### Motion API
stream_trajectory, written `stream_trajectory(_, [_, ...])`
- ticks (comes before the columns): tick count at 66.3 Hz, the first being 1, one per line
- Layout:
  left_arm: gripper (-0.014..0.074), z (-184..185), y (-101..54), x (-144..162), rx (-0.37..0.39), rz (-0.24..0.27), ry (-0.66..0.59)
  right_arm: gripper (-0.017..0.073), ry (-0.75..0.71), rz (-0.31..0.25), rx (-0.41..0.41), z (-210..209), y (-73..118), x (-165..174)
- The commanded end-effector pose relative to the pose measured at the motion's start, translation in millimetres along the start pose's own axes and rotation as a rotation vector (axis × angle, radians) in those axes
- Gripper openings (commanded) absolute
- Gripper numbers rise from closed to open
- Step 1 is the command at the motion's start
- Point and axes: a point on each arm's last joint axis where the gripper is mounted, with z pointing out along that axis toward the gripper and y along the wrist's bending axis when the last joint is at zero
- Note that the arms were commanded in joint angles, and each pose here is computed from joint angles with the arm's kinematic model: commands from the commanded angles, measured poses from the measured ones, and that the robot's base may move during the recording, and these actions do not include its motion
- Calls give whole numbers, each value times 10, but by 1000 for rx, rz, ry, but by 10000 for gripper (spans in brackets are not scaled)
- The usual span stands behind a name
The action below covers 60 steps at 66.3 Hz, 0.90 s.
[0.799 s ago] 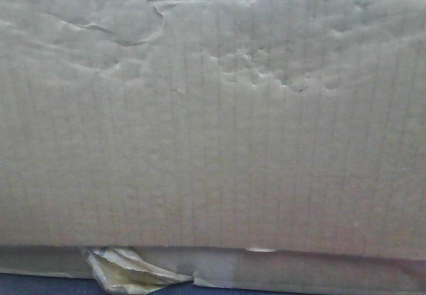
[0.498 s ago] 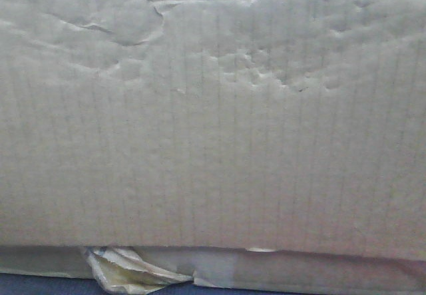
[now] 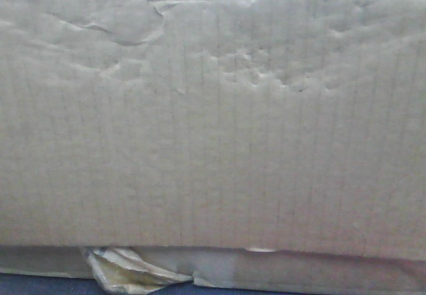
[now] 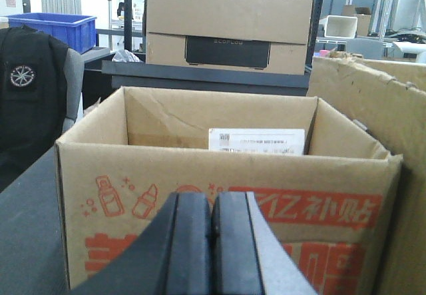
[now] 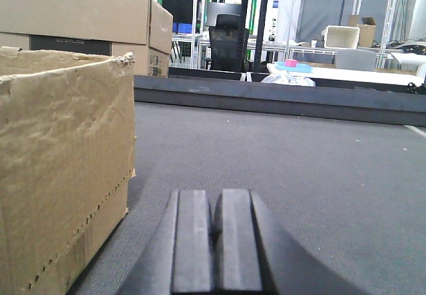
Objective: Stack two boxes on right shelf middle
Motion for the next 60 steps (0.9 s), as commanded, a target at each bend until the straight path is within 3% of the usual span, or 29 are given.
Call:
stream_trajectory(1, [-111, -6, -5, -79, 9, -10, -81, -163, -17, -4, 1, 5, -1, -17])
stream_trajectory(7, [-111, -11, -6, -128, 10, -14, -136, -163, -17, -4, 1, 5, -1, -17])
stream_trajectory(14, [-111, -22, -10, -205, 9, -12, -92, -163, -17, -4, 1, 5, -1, -17])
stream_trajectory(28, [-111, -190, -23, -783, 0, 27, -23, -163, -17, -4, 1, 5, -1, -17])
stream_trajectory(32, [-111, -202, -26, -937, -5, 27, 56, -163, -17, -4, 1, 5, -1, -17])
stream_trajectory(40, [-111, -109, -62, -1285, 12, -19, 206, -163, -17, -4, 1, 5, -1, -17])
stream_trajectory(51, [-111, 304, -121, -1535, 40, -75, 495, -163, -17, -4, 1, 5, -1, -17])
stream_trajectory(60, [-111, 686, -153, -1644, 54, -107, 608, -163, -17, -4, 1, 5, -1, -17])
